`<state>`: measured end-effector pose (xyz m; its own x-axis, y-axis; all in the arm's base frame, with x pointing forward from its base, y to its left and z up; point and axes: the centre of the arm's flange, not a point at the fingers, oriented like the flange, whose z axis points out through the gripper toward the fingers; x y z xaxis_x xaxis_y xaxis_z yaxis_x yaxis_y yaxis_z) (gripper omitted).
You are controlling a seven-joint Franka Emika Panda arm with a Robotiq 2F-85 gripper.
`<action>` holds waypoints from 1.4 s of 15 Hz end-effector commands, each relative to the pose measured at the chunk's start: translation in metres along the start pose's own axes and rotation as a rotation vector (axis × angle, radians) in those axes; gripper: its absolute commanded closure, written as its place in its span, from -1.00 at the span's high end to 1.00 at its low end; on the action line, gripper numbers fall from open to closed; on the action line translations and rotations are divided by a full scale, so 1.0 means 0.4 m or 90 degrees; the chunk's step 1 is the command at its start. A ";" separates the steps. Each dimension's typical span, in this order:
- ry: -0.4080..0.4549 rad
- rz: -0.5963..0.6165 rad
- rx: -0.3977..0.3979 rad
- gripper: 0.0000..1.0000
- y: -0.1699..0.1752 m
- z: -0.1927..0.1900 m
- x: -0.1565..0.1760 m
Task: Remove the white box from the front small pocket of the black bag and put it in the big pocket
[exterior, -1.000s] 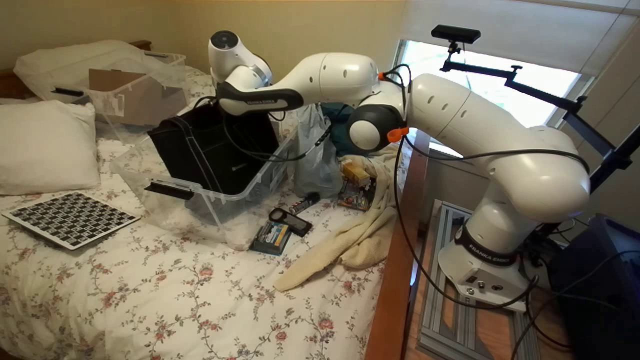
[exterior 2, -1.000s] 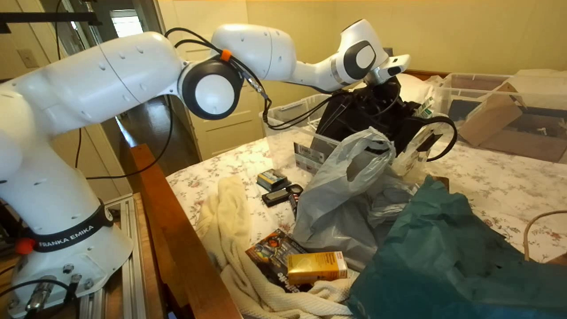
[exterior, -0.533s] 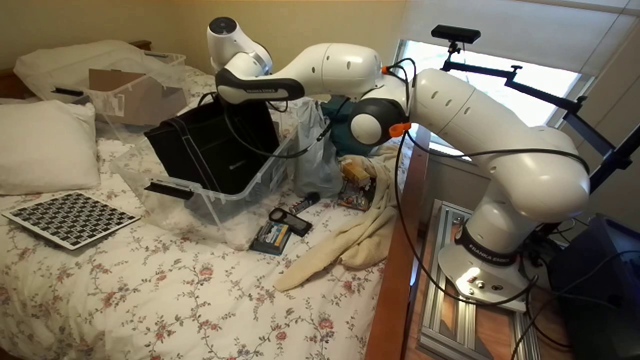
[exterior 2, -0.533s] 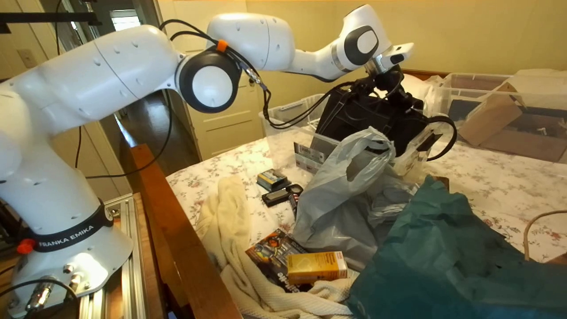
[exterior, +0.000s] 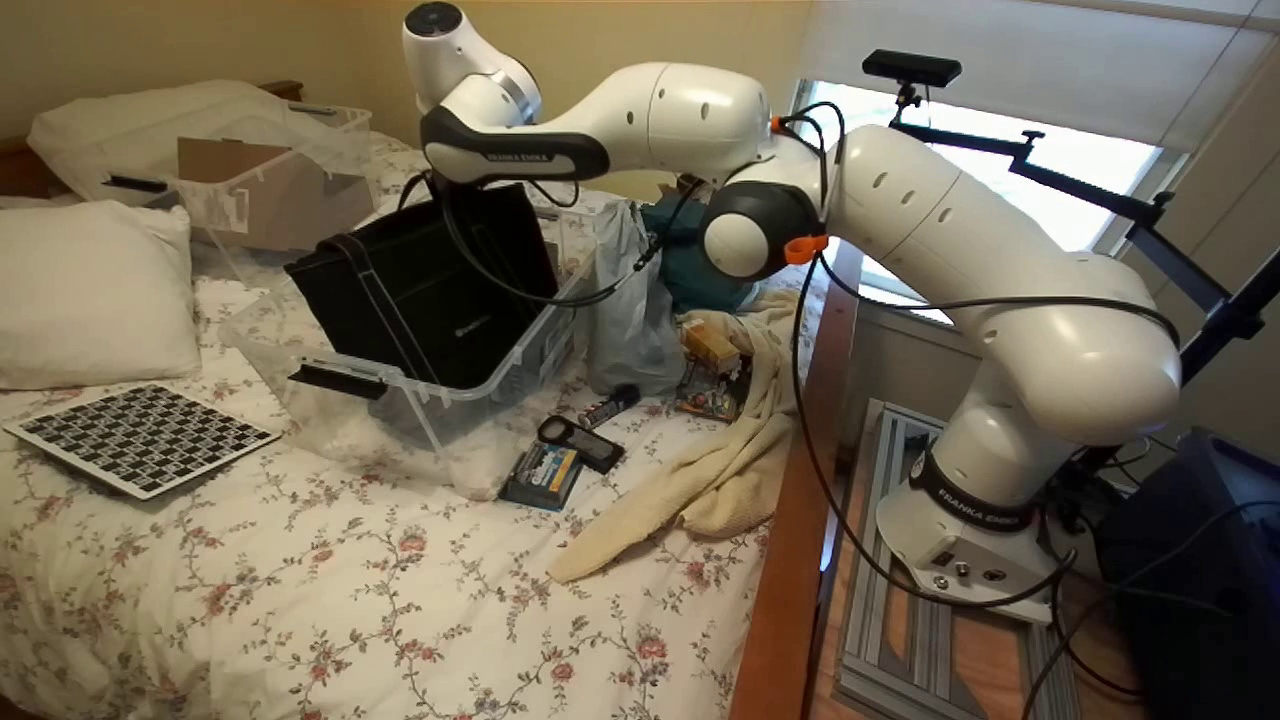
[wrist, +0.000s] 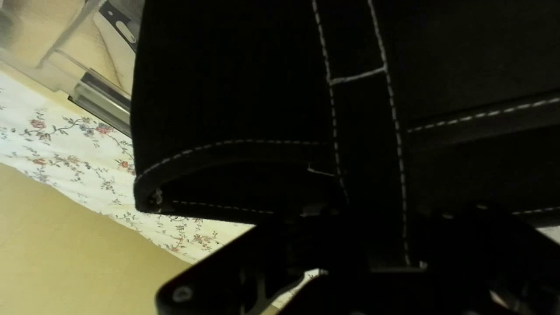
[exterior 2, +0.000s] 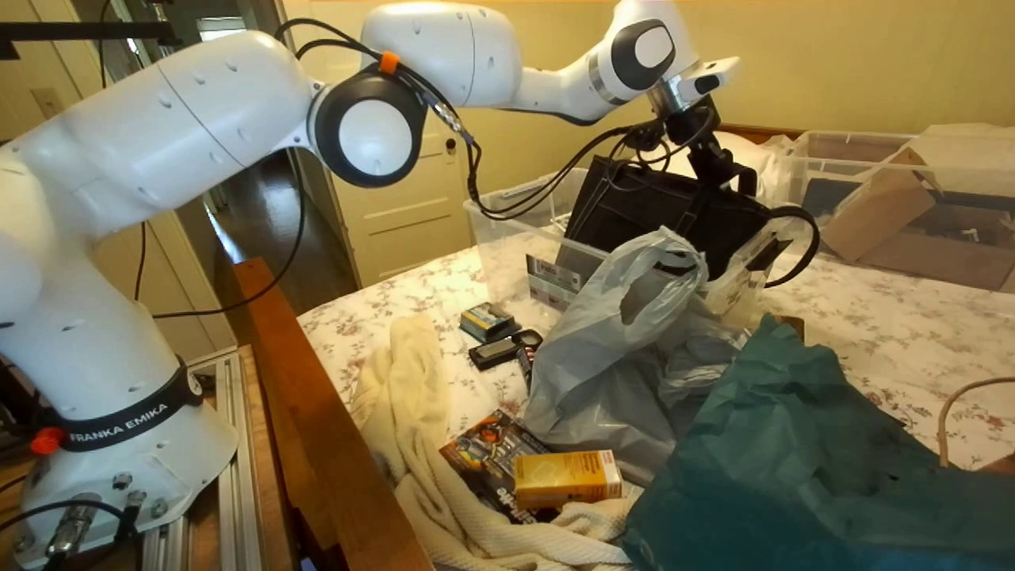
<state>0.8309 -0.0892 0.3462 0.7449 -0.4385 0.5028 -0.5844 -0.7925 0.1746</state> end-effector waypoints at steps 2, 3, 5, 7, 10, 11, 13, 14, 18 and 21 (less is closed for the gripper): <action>0.010 0.017 -0.008 -0.30 0.007 -0.041 -0.008; 0.013 0.023 -0.005 -0.17 0.013 -0.045 -0.010; 0.008 0.027 -0.009 0.12 0.019 -0.052 -0.013; -0.004 0.023 -0.014 0.40 0.021 -0.055 -0.014; -0.025 0.008 0.014 0.80 0.037 -0.054 -0.021; -0.025 0.005 0.021 0.93 0.041 -0.057 -0.027; -0.032 -0.007 0.040 1.00 0.043 -0.057 -0.038; -0.034 -0.011 0.049 1.00 0.044 -0.057 -0.041; -0.054 -0.024 0.071 1.00 0.046 -0.077 -0.059; -0.067 -0.041 0.088 1.00 0.049 -0.086 -0.075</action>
<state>0.8295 -0.0799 0.3609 0.7856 -0.4301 0.4448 -0.5233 -0.8454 0.1069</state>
